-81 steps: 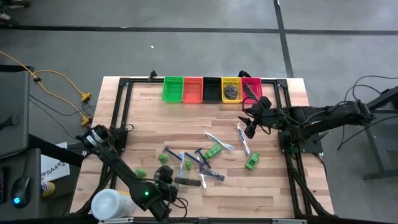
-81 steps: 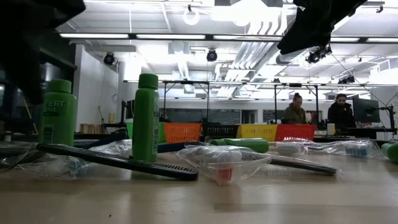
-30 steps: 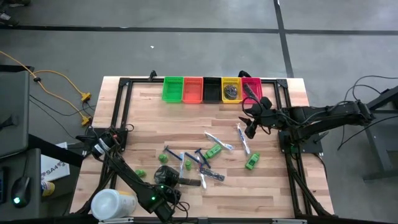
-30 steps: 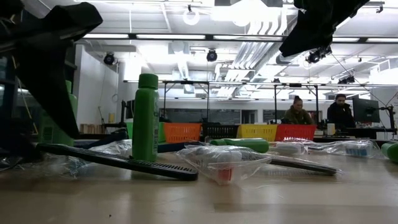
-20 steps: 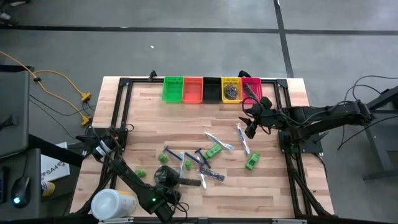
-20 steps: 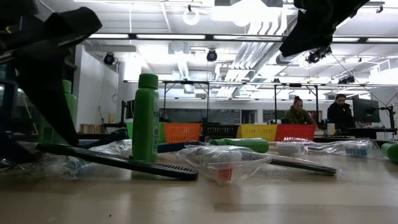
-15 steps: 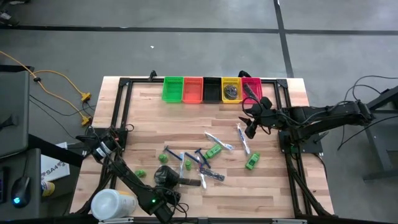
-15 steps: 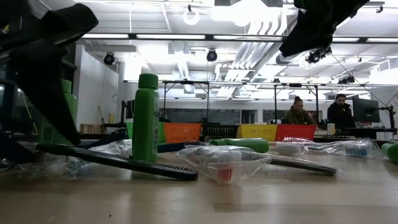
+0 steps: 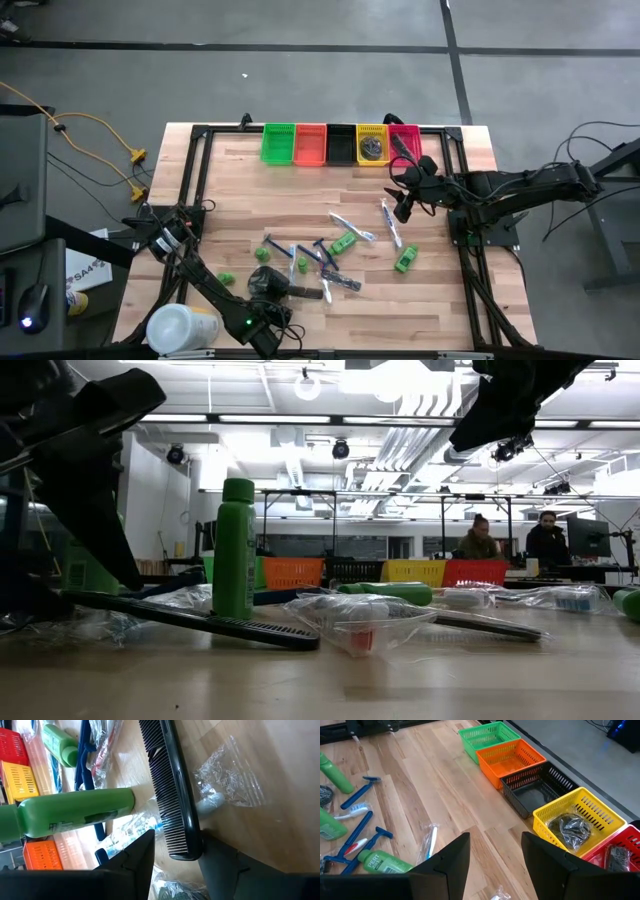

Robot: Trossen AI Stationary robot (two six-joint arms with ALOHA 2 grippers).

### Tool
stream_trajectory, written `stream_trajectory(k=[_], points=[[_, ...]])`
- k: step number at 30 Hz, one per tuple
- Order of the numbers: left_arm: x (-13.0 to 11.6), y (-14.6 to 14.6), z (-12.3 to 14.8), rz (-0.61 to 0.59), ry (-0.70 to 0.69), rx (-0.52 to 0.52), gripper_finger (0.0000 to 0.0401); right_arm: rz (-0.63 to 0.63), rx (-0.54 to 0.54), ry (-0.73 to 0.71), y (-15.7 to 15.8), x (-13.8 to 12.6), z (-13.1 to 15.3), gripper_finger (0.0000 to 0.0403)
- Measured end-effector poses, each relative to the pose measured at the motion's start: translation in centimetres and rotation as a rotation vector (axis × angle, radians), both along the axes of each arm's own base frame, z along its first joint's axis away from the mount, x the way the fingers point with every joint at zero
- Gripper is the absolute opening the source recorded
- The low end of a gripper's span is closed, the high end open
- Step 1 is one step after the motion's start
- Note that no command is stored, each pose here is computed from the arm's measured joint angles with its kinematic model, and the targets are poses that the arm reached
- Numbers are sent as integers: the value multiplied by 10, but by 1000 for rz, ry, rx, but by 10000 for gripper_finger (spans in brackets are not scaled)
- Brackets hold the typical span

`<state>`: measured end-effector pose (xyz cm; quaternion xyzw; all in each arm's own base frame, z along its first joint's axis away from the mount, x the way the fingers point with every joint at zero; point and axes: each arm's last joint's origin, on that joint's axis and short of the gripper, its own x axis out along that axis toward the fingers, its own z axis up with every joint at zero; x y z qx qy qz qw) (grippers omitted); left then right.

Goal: Pick & Place Travel size toiletries
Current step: Put the black comb into the red bin

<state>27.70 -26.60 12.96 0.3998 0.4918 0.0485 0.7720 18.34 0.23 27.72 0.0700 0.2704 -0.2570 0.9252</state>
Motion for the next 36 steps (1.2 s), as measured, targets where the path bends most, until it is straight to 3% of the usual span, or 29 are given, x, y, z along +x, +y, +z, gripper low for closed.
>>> stream_trajectory(k=[11, 25, 36], points=[[0, 0, 0, 0, 3, -2, 136, 0, 0, 0, 0, 0, 0, 171], [-1, 0, -2, -2, 38, -26, 10, 0, 0, 0, 0, 0, 0, 171], [-1, -1, 10, 3, 89, 10, 6, 0, 0, 1, 0, 0, 0, 171]])
